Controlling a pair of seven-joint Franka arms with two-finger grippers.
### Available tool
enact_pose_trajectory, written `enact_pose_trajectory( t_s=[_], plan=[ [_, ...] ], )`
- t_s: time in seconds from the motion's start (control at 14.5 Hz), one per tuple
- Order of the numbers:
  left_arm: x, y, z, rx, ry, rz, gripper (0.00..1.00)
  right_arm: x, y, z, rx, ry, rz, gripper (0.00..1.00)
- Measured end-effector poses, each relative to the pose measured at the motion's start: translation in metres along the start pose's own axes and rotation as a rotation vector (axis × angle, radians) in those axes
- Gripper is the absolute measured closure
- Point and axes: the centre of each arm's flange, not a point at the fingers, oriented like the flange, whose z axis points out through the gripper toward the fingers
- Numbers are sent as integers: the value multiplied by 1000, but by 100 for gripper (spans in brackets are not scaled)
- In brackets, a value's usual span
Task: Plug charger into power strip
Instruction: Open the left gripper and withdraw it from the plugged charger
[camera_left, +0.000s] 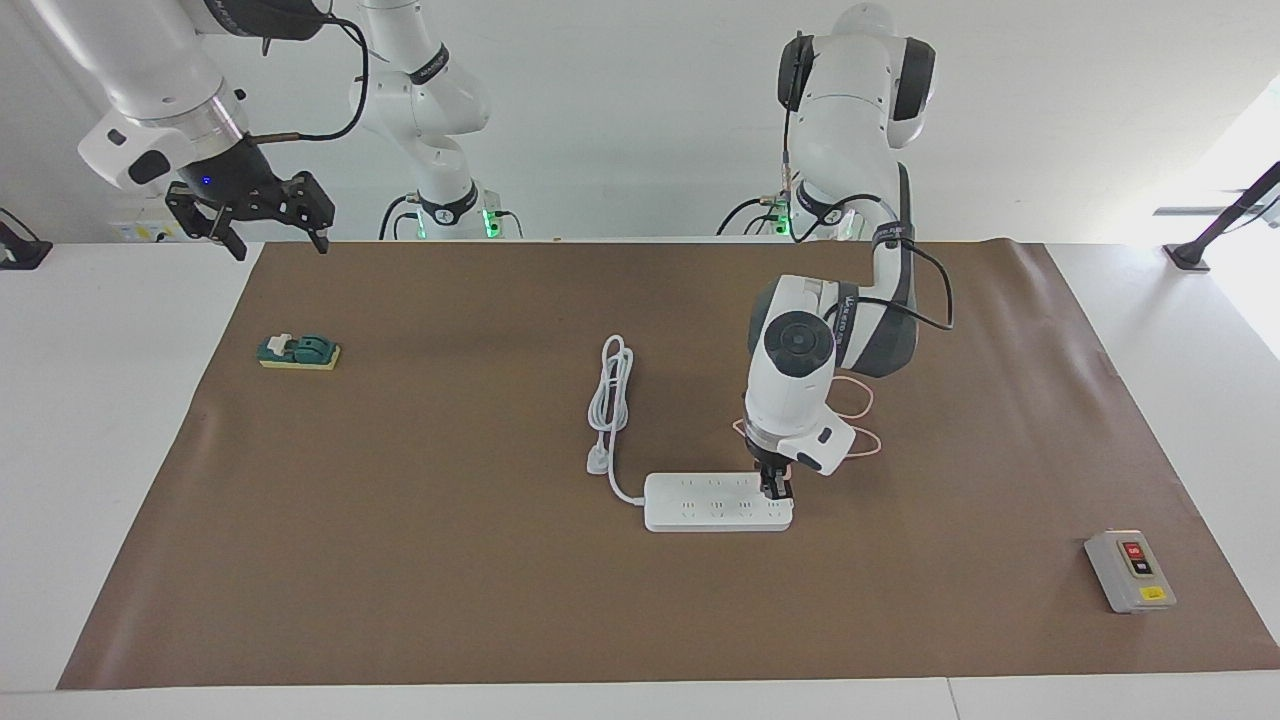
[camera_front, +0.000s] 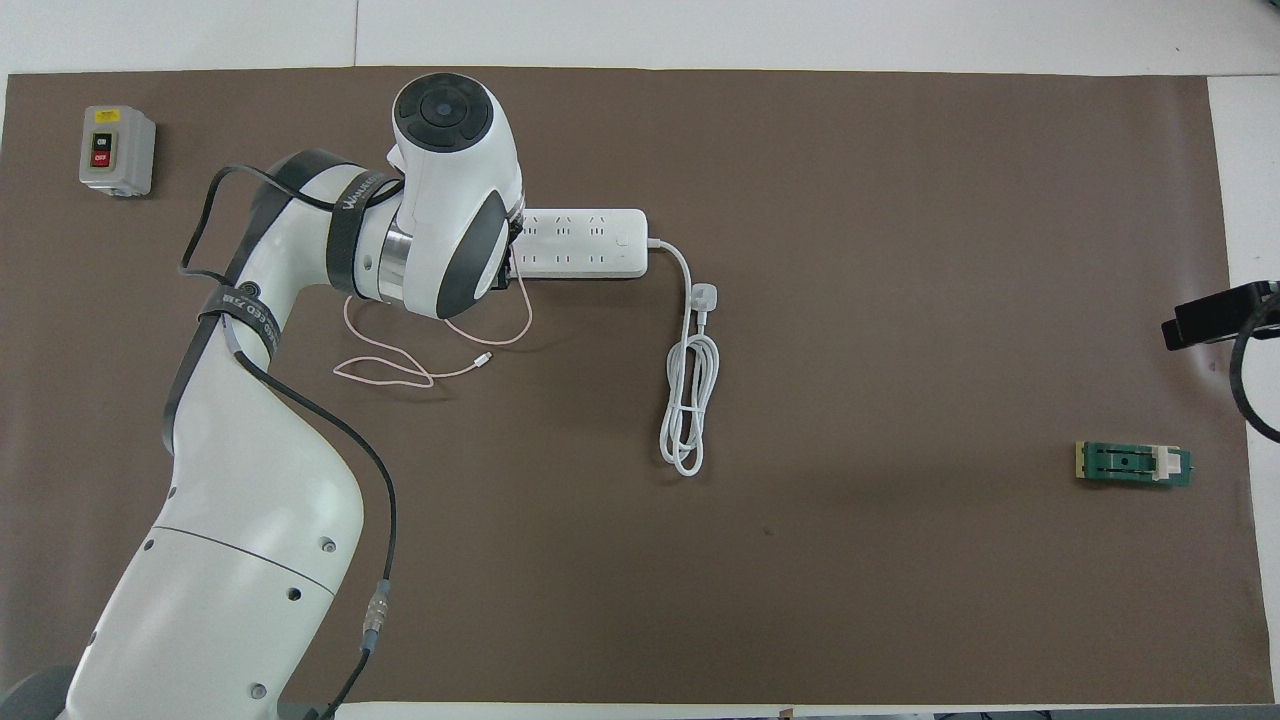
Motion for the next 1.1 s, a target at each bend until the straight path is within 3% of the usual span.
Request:
enact_pose_trajectory(
  t_s=[0.07, 0.41, 0.69, 1.1],
  plan=[
    [1, 2, -3, -7, -1, 7, 57, 0, 0, 0, 0, 0, 0, 0],
    [30, 15, -57, -57, -18, 85, 2, 0, 0, 0, 0, 0, 0, 0],
    [90, 19, -117, -84, -22, 287, 0, 0, 0, 0, 0, 0, 0, 0],
    [255, 14, -196, -104, -11, 671, 0, 0, 0, 0, 0, 0, 0, 0]
  ],
)
